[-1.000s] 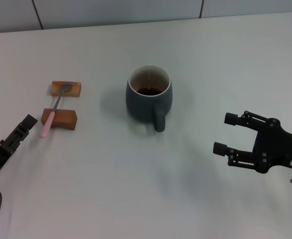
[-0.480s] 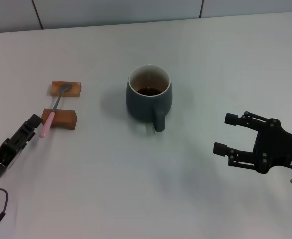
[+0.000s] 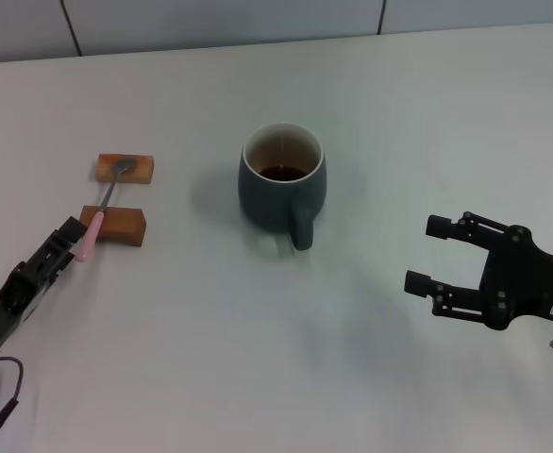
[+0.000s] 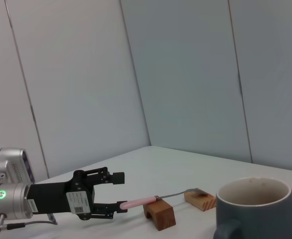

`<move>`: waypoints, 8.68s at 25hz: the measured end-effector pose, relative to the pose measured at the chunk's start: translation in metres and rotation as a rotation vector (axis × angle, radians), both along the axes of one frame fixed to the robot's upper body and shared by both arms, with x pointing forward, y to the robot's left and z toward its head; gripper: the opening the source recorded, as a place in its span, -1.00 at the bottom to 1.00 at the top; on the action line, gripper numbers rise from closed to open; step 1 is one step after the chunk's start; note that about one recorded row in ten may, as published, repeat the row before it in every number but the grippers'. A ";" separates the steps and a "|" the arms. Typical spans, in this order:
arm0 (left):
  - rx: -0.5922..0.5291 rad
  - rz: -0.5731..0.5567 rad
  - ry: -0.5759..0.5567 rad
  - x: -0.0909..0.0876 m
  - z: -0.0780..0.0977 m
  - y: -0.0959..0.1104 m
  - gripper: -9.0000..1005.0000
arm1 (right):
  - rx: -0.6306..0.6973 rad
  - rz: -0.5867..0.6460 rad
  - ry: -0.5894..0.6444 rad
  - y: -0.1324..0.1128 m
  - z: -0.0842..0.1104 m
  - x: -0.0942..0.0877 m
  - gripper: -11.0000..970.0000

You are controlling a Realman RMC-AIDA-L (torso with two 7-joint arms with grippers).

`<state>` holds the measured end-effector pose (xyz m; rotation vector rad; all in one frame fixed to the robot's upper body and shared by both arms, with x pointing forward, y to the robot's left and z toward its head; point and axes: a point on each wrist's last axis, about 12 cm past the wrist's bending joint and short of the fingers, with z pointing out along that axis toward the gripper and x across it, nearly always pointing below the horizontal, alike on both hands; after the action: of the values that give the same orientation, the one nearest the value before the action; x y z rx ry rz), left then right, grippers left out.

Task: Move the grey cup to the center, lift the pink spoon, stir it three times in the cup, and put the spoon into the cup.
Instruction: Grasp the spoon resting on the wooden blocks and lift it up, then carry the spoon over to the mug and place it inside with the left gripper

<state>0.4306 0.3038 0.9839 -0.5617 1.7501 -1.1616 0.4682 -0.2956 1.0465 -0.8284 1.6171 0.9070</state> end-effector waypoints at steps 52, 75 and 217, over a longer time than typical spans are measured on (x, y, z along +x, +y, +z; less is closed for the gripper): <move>-0.133 0.008 0.107 0.013 -0.004 -0.019 0.54 | -0.008 0.008 0.006 0.000 -0.001 -0.001 0.71; -0.144 0.015 0.114 0.016 -0.004 -0.018 0.04 | -0.009 0.008 0.008 0.000 -0.002 -0.002 0.71; 1.566 -1.362 -0.296 0.189 0.303 -0.149 -0.72 | -0.013 0.000 0.027 -0.007 0.001 -0.002 0.71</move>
<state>0.6197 0.1552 1.2872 1.8050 2.0491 -0.1801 0.4660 -0.3021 1.0476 -0.8277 1.6477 0.9120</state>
